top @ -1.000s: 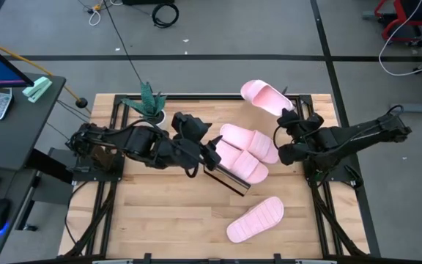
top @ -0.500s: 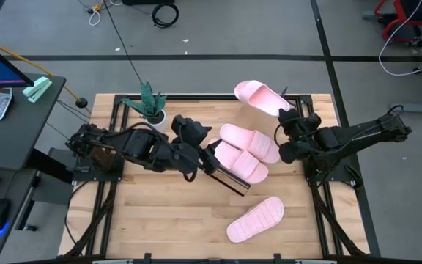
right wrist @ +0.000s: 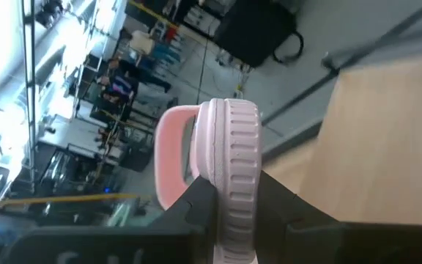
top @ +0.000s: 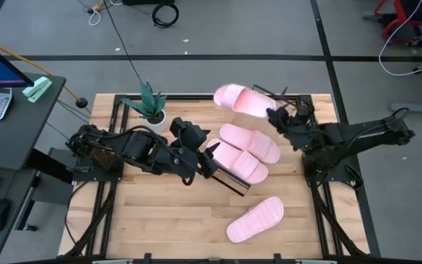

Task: Pick and place slides into the shelf
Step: Put the pink slide on the shelf

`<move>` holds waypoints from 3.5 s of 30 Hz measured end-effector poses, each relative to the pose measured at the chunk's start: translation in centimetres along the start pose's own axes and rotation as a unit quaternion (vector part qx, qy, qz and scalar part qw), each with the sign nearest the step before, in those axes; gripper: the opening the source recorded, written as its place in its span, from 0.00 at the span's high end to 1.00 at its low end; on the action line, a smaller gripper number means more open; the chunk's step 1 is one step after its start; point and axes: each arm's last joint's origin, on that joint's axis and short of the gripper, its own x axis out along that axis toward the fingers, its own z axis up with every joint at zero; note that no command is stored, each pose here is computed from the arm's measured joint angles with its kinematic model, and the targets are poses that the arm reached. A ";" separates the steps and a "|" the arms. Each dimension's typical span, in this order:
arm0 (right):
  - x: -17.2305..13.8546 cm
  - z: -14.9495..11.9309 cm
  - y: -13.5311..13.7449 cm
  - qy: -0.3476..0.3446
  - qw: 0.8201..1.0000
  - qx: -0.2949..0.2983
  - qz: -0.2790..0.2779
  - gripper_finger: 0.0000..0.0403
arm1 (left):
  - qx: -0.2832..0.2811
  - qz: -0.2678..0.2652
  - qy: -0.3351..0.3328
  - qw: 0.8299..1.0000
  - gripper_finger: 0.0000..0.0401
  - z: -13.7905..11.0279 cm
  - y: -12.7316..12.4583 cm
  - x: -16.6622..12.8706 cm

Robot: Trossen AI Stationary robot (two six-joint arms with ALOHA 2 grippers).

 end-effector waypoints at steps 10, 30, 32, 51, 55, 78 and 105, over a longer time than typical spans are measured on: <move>0.2 5.2 -0.5 0.009 1.000 -0.005 -0.001 0.85 | 0.007 -0.003 0.004 1.000 0.45 -0.2 -0.2 -0.3; 2.9 4.7 -9.2 -0.020 0.988 0.137 0.075 0.86 | -0.015 0.039 0.002 0.999 0.45 0.8 1.8 2.0; 3.1 4.4 -9.6 -0.029 0.986 0.145 0.073 0.86 | -0.028 0.046 0.001 0.999 0.46 1.0 2.1 2.4; 3.6 4.1 -11.3 -0.020 0.991 0.132 0.012 0.86 | -0.053 0.081 -0.001 0.995 0.48 1.8 4.0 4.1; 3.6 3.9 -11.6 -0.021 0.990 0.141 0.003 0.86 | -0.049 0.087 -0.001 0.995 0.49 1.9 4.3 4.4; 4.4 3.0 -13.1 -0.032 0.986 0.148 -0.071 0.86 | -0.006 0.093 0.001 0.996 0.49 2.1 4.7 4.8; 4.1 2.8 -14.0 -0.011 0.988 0.097 -0.120 0.66 | -0.007 0.093 0.001 0.996 0.51 2.1 4.7 4.8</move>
